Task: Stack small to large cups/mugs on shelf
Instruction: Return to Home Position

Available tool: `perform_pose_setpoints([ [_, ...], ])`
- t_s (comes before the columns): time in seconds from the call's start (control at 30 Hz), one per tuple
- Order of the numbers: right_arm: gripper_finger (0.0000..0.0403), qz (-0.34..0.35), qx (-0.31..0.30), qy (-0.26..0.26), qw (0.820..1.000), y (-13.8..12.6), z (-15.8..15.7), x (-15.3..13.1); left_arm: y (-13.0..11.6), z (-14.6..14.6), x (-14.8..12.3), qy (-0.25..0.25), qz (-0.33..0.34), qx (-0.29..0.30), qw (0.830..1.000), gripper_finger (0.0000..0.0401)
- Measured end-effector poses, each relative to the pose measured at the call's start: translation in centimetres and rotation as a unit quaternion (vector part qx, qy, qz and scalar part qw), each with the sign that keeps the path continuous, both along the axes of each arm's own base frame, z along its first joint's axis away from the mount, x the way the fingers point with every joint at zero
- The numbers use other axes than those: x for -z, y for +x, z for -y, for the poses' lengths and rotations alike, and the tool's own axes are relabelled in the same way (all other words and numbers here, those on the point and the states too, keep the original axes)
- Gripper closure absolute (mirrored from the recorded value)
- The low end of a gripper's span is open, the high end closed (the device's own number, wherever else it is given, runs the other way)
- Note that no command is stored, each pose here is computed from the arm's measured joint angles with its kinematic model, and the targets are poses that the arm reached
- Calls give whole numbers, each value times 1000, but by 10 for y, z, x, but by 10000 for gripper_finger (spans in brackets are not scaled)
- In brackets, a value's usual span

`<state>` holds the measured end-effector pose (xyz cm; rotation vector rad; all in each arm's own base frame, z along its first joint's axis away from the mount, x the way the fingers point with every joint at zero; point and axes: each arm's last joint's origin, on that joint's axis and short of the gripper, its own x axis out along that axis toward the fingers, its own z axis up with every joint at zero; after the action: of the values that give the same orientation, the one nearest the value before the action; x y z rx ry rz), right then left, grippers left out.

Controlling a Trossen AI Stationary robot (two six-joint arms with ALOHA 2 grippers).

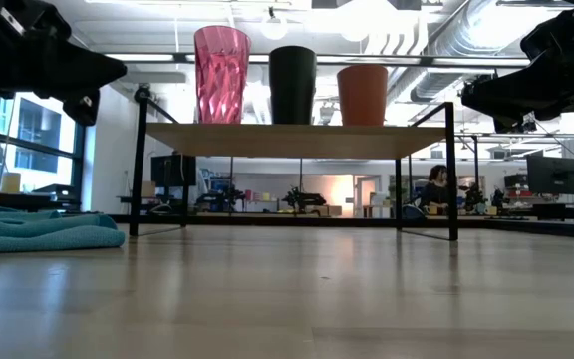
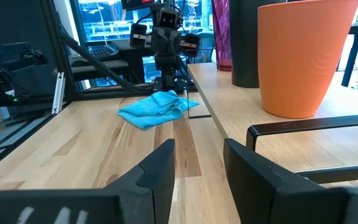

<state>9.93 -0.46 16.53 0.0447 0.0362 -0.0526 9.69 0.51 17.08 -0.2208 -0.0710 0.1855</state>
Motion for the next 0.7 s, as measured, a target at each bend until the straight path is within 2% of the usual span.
perform_pose_setpoints([
  [0.13,274,0,0,0,1000,0,0,0,0,1,1,15,-7,23,1000,378],
  [0.37,274,0,0,0,1000,0,0,0,1,5,2,119,-23,76,990,378],
  [0.57,274,0,0,0,1000,0,0,0,1,5,3,180,-35,72,980,378],
  [0.7,274,0,0,0,1000,0,0,0,1,4,2,187,-30,68,979,378],
])
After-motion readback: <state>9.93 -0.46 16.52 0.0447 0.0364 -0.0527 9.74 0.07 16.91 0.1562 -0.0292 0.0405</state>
